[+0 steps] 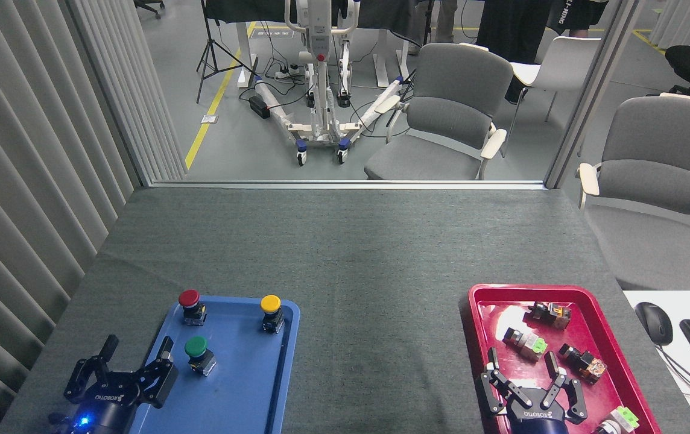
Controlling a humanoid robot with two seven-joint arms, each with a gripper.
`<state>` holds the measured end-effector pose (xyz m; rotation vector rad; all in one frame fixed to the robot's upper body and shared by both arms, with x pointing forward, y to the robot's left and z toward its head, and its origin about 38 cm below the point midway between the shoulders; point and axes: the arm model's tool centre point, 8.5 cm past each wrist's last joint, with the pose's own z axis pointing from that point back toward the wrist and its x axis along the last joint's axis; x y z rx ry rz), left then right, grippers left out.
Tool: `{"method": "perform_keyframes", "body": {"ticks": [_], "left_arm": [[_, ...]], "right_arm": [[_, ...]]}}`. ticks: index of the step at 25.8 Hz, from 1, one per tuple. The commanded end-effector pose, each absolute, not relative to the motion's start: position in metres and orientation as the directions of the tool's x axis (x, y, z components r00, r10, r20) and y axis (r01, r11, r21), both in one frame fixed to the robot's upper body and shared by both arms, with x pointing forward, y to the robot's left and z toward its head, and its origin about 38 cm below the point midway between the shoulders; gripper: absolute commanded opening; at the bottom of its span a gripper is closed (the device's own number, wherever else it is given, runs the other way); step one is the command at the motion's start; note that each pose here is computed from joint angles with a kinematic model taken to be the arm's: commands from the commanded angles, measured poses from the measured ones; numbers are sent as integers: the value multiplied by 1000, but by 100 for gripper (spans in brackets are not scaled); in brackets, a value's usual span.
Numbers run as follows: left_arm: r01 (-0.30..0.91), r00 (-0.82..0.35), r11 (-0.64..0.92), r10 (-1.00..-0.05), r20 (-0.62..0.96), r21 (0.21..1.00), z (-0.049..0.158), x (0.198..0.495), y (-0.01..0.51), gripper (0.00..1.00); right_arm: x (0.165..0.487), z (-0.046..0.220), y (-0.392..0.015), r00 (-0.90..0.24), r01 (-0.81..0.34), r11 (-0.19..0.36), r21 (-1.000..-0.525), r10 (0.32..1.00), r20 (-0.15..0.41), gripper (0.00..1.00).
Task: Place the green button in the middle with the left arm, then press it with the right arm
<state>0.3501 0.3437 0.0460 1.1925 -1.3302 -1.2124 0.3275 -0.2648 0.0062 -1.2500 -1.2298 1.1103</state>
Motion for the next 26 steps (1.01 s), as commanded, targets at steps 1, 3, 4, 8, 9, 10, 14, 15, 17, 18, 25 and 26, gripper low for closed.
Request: {"method": "perform_keyframes", "body": {"ticks": [1,3,4,8,9,10,14,15,17,18,25,26], "left_arm": [[-62,-80,36,-996,31,997,46,351,344,100],[-64,-80,36,-996,31,997,47,352,344,100],[-64,-80,36,-996,31,997,47,352,344,100],[-64,-82,35,-996,29,997,47,352,344,100],[-64,-82,36,-996,31,997,47,352,344,100],[-64,-82,36,-996,31,997,47,352,344,100],[-65,-82,35,-996,29,997,47,352,344,100],[-61,-81,35,-996,30,998,46,351,344,100],[-62,-81,33,-996,28,998,47,351,345,100],[-62,-81,32,-996,27,998,47,352,345,100],[-38,-122,28,-992,24,999,39,349,344,100],[-31,-142,35,-989,30,999,37,349,342,100]], "right_arm": [[328,9,-264,52,67,32,-997,998,36,100],[327,10,-264,51,69,29,-997,998,32,100],[328,11,-264,50,72,27,-997,998,31,100],[329,14,-262,48,54,28,-998,998,31,100],[330,15,-261,48,59,29,-998,998,32,100],[330,17,-261,46,63,24,-998,999,27,100],[330,18,-259,42,66,8,-998,999,11,100],[330,18,-259,42,66,8,-998,999,11,100],[328,17,-259,42,61,8,-998,999,10,100],[328,17,-259,42,63,8,-998,999,10,100],[328,17,-260,47,61,5,-998,999,8,100],[328,17,-260,47,61,5,-998,999,8,100]]}}
